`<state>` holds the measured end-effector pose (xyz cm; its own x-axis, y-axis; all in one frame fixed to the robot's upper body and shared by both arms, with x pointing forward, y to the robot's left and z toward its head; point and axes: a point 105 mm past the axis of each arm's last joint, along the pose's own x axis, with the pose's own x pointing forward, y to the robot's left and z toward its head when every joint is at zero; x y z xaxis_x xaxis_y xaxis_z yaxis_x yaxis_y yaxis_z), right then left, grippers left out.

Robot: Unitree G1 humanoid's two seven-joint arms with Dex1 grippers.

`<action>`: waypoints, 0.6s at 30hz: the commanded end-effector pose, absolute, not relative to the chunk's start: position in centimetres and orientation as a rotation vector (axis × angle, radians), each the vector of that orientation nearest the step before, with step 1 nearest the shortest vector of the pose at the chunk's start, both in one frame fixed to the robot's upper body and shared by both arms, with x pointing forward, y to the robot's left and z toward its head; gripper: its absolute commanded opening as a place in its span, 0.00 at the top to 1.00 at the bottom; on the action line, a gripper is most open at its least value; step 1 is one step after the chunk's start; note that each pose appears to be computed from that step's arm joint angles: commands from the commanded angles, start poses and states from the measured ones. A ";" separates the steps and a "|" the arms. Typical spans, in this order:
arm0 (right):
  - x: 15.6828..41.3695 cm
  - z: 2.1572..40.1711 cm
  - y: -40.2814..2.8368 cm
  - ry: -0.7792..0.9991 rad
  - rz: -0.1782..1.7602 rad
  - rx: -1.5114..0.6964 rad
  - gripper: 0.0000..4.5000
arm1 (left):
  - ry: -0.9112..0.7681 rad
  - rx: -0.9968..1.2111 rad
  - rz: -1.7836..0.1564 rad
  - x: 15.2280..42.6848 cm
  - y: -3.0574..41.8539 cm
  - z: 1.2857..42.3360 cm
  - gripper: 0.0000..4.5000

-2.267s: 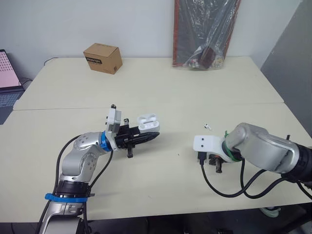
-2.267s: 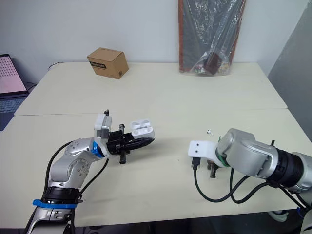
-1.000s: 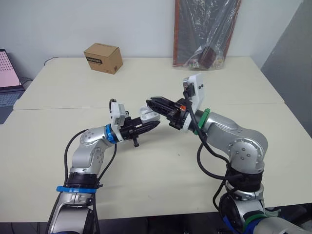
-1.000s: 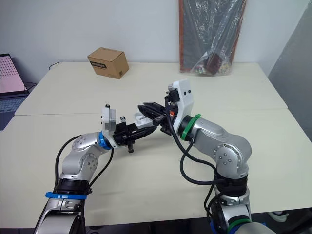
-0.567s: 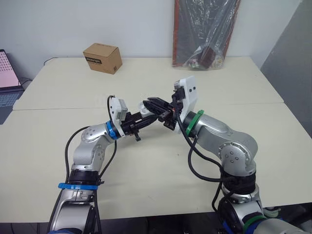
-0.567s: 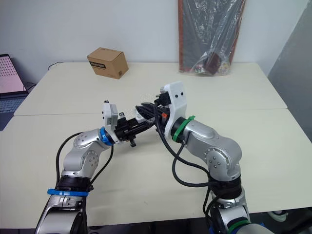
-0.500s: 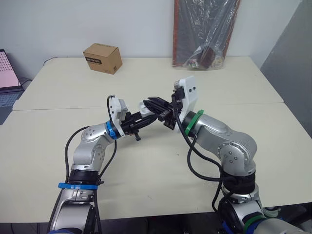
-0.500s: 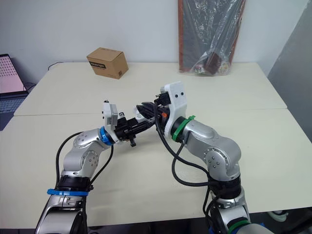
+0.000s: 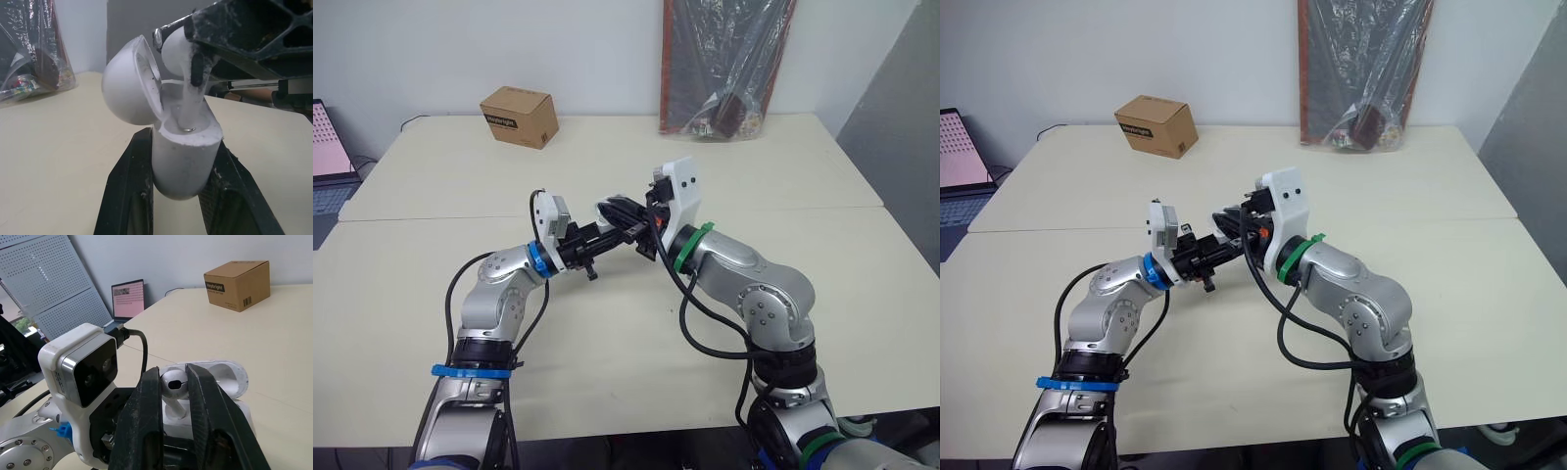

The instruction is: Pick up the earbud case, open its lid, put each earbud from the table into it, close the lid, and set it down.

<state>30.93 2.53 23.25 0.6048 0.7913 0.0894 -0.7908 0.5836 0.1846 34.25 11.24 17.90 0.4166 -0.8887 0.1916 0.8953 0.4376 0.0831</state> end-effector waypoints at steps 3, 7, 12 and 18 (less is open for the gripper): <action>31.1 23.7 2.8 -0.018 0.898 0.179 0.92 | -0.334 -0.016 -1.137 33.8 10.5 21.0 0.83; 31.5 23.4 2.7 -0.013 0.847 0.143 0.92 | -0.357 -0.033 -1.116 33.9 10.5 21.7 0.83; 31.7 23.1 2.5 -0.005 0.819 0.135 0.92 | -0.393 -0.044 -1.090 34.2 10.5 22.6 0.83; 31.5 23.0 2.5 -0.003 0.822 0.152 0.92 | -0.410 -0.040 -1.082 34.3 10.5 22.8 0.83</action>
<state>31.51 2.62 23.59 0.6732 0.7350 0.0807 -0.7386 0.6630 0.1222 34.95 10.48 18.91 0.4576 -0.8588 0.2305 0.8736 0.4825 0.0632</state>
